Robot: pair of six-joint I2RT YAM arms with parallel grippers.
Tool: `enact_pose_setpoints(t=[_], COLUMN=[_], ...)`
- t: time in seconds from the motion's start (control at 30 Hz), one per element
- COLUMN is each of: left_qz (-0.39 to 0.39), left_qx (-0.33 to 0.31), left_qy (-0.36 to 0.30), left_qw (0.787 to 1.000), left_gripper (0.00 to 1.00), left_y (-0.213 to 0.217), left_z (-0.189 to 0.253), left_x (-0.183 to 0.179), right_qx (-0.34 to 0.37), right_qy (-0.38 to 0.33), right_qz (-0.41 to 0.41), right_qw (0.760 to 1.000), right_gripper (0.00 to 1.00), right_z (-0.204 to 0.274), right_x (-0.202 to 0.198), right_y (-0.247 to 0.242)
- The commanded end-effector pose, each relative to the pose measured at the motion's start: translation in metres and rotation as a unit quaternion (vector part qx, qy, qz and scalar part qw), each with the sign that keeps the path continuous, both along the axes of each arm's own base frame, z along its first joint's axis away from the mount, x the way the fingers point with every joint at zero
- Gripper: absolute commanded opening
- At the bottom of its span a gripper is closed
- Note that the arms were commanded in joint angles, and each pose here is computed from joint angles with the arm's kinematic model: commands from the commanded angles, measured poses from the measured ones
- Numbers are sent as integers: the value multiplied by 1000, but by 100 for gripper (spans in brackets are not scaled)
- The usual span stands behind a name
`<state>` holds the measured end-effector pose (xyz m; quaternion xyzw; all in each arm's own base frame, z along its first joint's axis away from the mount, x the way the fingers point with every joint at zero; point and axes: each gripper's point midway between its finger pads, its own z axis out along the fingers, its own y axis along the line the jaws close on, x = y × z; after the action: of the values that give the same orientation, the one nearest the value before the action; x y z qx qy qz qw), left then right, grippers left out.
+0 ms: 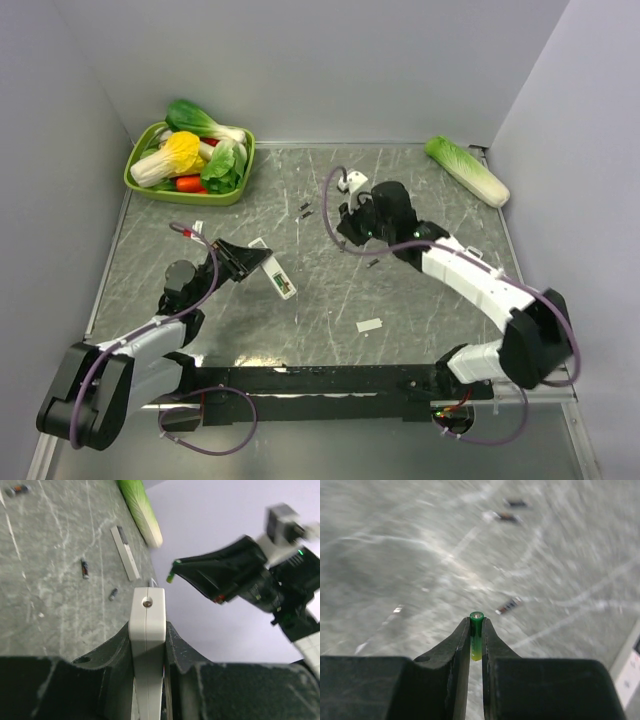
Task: Load the batteries into the remote control
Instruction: Pick up the battery from the center of the board, then load the battery into the remote control.
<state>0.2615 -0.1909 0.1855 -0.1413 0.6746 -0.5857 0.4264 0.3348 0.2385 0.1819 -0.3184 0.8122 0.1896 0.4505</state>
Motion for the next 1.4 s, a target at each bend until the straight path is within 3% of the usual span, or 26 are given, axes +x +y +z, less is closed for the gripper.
enact_pose_setpoints(t=[0.0, 0.17, 0.4, 0.73, 0.97, 1.37], left_qz=[-51, -79, -101, -110, -130, -154], left_qx=[-44, -82, -122, -134, -146, -152], left_qy=[-9, 23, 51, 70, 75, 61], left_qw=[998, 993, 986, 982, 978, 974], left_gripper=[2, 2, 2, 2, 2, 2], left_y=[-13, -21, -30, -36, -39, -45], left_z=[30, 34, 46, 57, 61, 73], left_x=[-7, -14, -22, -26, -30, -38], right_qx=[83, 149, 214, 271, 282, 270], right_qy=[-139, -204, -304, -313, -291, -272], right_qz=[110, 214, 352, 468, 494, 503], right_qw=[981, 944, 859, 781, 769, 774], right_gripper=[0, 0, 0, 0, 0, 0], right_z=[69, 90, 114, 123, 113, 91], right_x=[-34, -89, -159, -210, -212, -204], right_y=[36, 59, 78, 93, 103, 113])
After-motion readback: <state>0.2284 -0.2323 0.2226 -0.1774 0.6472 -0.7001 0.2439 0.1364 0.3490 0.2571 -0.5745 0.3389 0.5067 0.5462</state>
